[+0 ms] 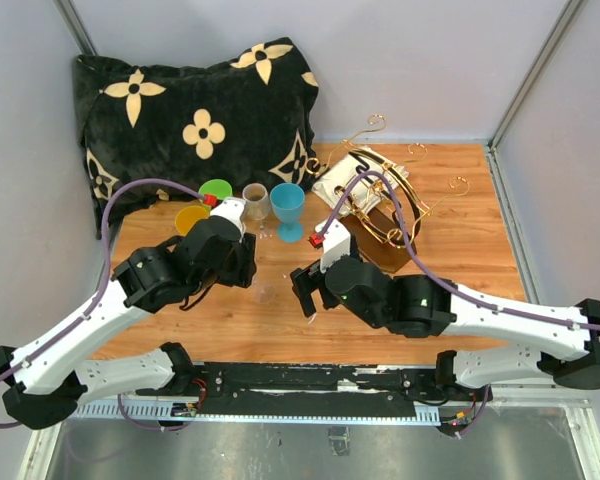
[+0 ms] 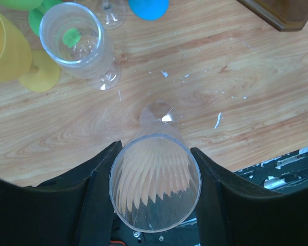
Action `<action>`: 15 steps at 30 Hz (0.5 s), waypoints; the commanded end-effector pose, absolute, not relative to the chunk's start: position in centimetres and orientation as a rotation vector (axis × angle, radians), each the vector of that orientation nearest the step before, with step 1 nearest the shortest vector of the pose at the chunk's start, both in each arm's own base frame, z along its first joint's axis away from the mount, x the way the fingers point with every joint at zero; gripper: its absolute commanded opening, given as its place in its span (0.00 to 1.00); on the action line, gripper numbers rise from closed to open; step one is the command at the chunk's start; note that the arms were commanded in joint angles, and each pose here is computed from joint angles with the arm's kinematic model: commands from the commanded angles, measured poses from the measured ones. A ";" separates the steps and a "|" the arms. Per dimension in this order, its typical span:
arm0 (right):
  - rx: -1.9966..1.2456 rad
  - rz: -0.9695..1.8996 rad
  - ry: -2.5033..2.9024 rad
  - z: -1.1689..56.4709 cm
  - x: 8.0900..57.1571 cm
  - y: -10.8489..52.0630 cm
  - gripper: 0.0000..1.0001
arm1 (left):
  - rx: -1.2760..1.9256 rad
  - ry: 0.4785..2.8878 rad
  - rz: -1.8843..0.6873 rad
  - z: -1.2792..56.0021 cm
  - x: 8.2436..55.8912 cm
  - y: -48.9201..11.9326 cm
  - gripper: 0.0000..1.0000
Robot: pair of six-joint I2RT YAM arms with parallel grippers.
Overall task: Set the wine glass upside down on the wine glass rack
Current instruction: Adjust the wine rack at the center of the board.
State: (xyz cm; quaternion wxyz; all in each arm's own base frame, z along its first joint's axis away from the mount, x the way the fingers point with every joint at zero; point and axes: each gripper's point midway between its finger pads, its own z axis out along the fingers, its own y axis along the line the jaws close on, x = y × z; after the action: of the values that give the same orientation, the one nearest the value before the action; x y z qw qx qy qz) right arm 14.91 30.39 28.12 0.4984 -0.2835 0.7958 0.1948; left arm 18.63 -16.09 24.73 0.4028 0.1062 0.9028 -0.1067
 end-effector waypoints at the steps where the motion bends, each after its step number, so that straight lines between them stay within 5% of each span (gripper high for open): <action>1: -0.345 0.710 1.918 28.7 15.3 32.9 0.90 | 0.281 2.175 -0.363 27.9 18.7 -16.6 0.46; 15: -0.066 0.857 1.932 27.4 15.7 33.7 0.90 | 0.266 1.960 -0.609 35.5 17.4 -17.1 0.46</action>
State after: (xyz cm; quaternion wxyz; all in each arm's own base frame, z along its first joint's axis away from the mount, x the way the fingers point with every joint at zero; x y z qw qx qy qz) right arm 15.14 33.79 25.70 0.4794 -0.0872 0.8120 0.3213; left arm 17.90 -16.42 30.52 0.4653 0.1114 0.8573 -0.1899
